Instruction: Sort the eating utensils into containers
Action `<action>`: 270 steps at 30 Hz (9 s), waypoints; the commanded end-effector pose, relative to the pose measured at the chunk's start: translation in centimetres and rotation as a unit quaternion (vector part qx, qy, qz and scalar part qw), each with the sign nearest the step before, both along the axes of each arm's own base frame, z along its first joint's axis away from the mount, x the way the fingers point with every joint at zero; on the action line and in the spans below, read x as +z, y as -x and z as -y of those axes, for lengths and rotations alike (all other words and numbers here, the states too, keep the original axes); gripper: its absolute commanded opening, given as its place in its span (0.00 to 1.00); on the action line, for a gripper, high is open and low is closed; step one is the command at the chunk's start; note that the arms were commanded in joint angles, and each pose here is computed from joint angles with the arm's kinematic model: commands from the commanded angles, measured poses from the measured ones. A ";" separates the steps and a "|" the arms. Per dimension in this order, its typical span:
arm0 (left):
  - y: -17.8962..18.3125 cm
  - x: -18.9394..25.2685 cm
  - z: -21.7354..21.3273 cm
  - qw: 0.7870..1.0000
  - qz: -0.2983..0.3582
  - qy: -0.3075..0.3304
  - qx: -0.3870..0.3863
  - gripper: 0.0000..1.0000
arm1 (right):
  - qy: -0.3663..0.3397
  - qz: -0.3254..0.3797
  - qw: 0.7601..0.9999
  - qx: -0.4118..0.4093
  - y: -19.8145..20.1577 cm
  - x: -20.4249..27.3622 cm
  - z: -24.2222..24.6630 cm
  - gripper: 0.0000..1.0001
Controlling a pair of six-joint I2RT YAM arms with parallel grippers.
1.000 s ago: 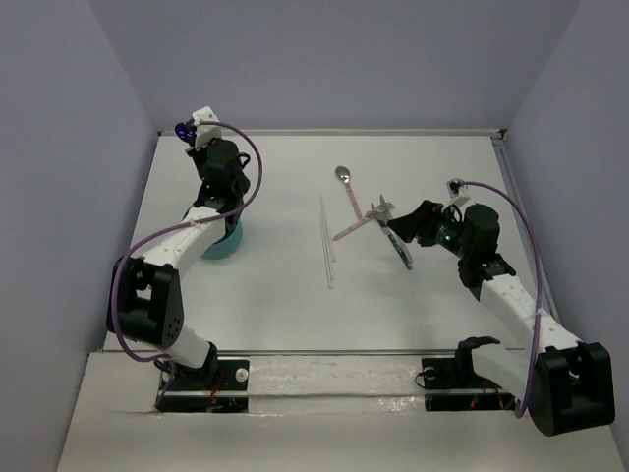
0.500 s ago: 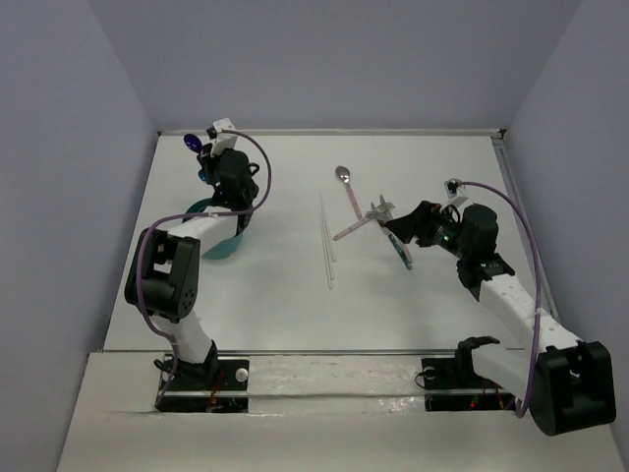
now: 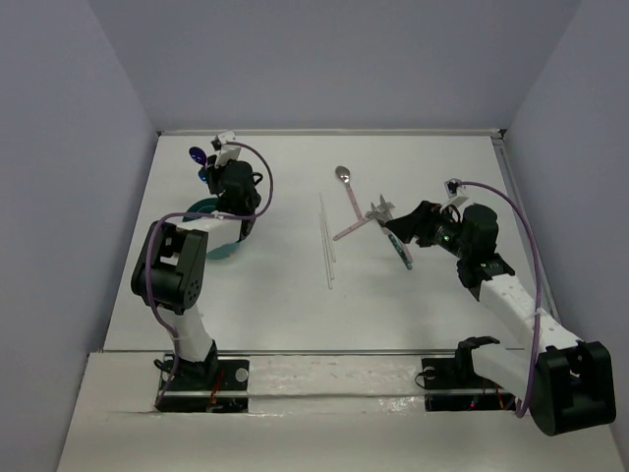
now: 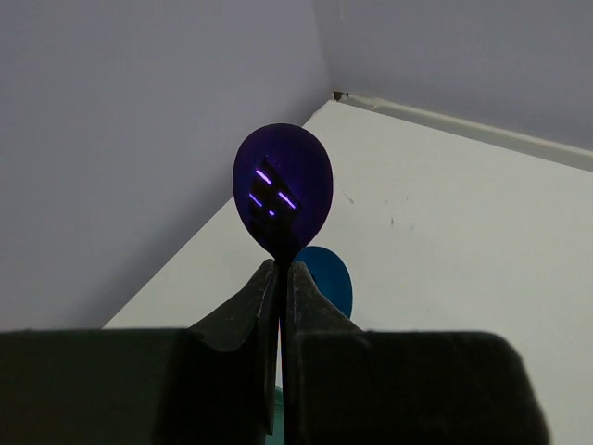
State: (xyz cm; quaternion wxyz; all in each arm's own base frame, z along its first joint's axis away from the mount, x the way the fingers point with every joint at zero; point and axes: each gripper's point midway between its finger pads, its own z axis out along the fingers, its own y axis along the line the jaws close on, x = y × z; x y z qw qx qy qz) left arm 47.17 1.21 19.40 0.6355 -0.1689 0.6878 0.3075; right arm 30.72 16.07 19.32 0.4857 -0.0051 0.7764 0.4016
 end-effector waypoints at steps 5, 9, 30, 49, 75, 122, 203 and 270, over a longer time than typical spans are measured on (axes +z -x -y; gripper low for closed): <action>0.1 -0.6 0.1 0.999 0.025 0.027 0.004 0.00 | 0.000 0.050 0.999 0.014 -0.6 2.6 -0.8 0.79; 0.2 -1.2 0.5 0.999 0.019 0.035 0.002 0.00 | 0.000 0.048 0.999 0.013 -0.6 2.5 -0.7 0.79; 2.9 -1.9 1.3 0.997 0.019 0.069 0.028 0.15 | -0.002 0.050 0.999 0.012 -0.6 2.7 -0.7 0.79; 5.8 12.0 6.5 0.977 0.130 0.146 -0.085 0.43 | 0.025 0.034 0.999 -0.022 -1.5 1.6 0.4 0.79; 22.6 11.5 12.0 0.849 0.052 0.295 -0.436 0.64 | 0.224 -0.103 0.968 -0.042 -9.3 -6.9 -3.3 0.62; 20.3 11.9 16.2 0.772 0.029 0.382 -0.506 0.59 | 0.158 0.094 0.982 0.049 -19.2 4.9 -15.0 0.00; 5.9 10.5 13.0 0.882 0.067 0.360 -0.296 0.00 | 0.073 0.097 0.981 0.149 1.7 3.5 -15.0 0.73; 3.6 -1.2 2.6 0.972 0.001 0.218 -0.083 0.44 | 0.099 0.093 0.986 0.101 0.2 2.0 -13.8 0.71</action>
